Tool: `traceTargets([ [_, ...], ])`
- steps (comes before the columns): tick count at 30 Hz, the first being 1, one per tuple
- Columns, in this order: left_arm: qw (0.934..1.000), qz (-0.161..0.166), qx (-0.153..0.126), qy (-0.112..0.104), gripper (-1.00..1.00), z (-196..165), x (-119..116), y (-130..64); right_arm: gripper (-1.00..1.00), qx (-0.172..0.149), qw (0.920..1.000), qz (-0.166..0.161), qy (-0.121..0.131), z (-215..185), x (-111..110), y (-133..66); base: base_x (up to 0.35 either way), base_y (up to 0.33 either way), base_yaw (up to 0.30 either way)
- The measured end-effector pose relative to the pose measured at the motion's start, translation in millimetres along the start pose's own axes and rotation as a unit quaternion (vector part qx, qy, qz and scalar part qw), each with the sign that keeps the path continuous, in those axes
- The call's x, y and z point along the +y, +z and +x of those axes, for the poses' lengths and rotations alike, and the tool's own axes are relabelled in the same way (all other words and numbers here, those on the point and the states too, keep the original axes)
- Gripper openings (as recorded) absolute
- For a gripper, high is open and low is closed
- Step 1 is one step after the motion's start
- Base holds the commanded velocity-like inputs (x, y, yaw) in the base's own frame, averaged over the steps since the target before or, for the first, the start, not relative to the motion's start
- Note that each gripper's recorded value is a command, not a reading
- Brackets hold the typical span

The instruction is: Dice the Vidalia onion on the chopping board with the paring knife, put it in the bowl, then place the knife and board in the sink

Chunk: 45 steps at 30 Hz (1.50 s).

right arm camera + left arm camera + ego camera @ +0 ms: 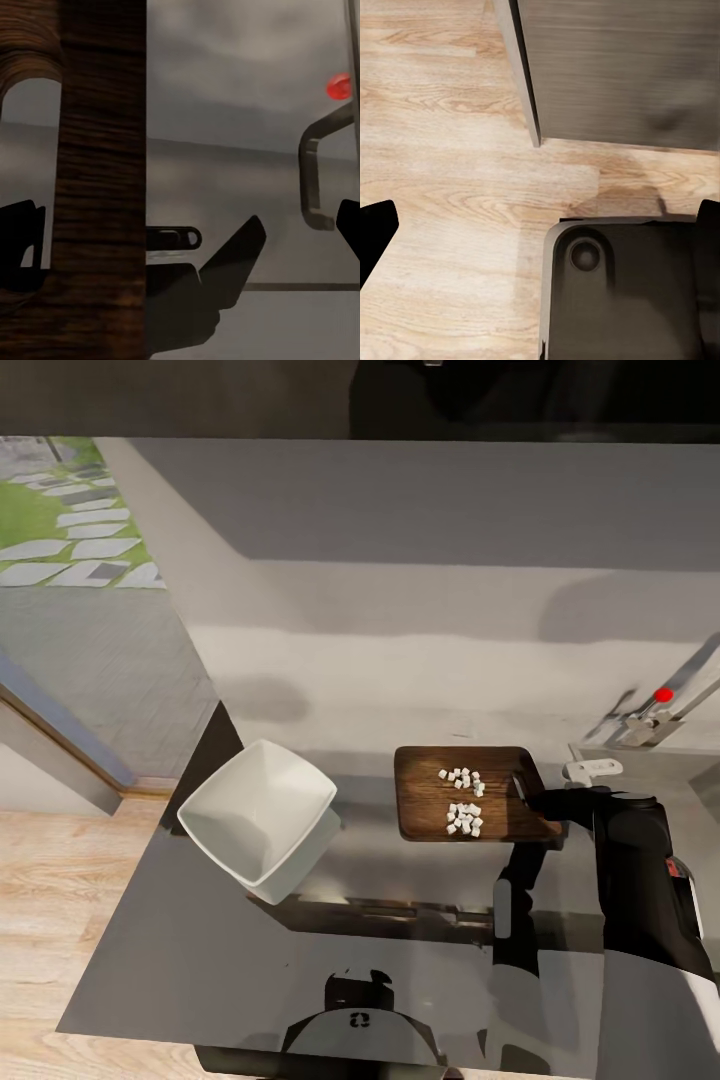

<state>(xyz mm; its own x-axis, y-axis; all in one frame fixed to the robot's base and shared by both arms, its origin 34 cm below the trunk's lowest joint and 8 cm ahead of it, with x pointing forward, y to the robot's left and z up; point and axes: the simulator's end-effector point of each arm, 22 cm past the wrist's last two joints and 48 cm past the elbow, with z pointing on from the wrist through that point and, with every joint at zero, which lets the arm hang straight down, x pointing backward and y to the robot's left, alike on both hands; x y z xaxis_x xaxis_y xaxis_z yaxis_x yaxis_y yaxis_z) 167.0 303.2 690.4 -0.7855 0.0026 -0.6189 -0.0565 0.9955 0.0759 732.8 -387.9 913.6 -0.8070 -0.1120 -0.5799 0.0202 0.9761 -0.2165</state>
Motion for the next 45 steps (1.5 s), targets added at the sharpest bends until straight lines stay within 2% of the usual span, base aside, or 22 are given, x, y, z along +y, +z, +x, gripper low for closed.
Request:
traceTargets([
  [16,1.0000,0.000,0.002,0.000,1.00,1.1,0.1,-0.7,1.00,0.000,1.0000,-0.001,0.000,0.8,1.0,1.4,0.000,0.000,0.000],
  [17,1.0000,0.000,0.002,0.000,1.00,1.1,0.1,-0.7,-1.00,0.000,1.0000,-0.001,0.000,0.7,1.0,1.4,0.000,0.000,0.000],
  [31,1.0000,0.000,0.001,0.000,1.00,0.9,0.0,-0.5,-1.00,0.001,1.0000,0.000,0.000,1.4,0.5,1.3,0.000,0.000,0.000],
  [45,1.0000,0.000,-0.009,-0.001,1.00,-5.0,-0.2,2.6,-1.00,-0.009,1.0000,0.001,0.002,-7.4,-2.5,-7.8,0.000,0.000,0.000],
])
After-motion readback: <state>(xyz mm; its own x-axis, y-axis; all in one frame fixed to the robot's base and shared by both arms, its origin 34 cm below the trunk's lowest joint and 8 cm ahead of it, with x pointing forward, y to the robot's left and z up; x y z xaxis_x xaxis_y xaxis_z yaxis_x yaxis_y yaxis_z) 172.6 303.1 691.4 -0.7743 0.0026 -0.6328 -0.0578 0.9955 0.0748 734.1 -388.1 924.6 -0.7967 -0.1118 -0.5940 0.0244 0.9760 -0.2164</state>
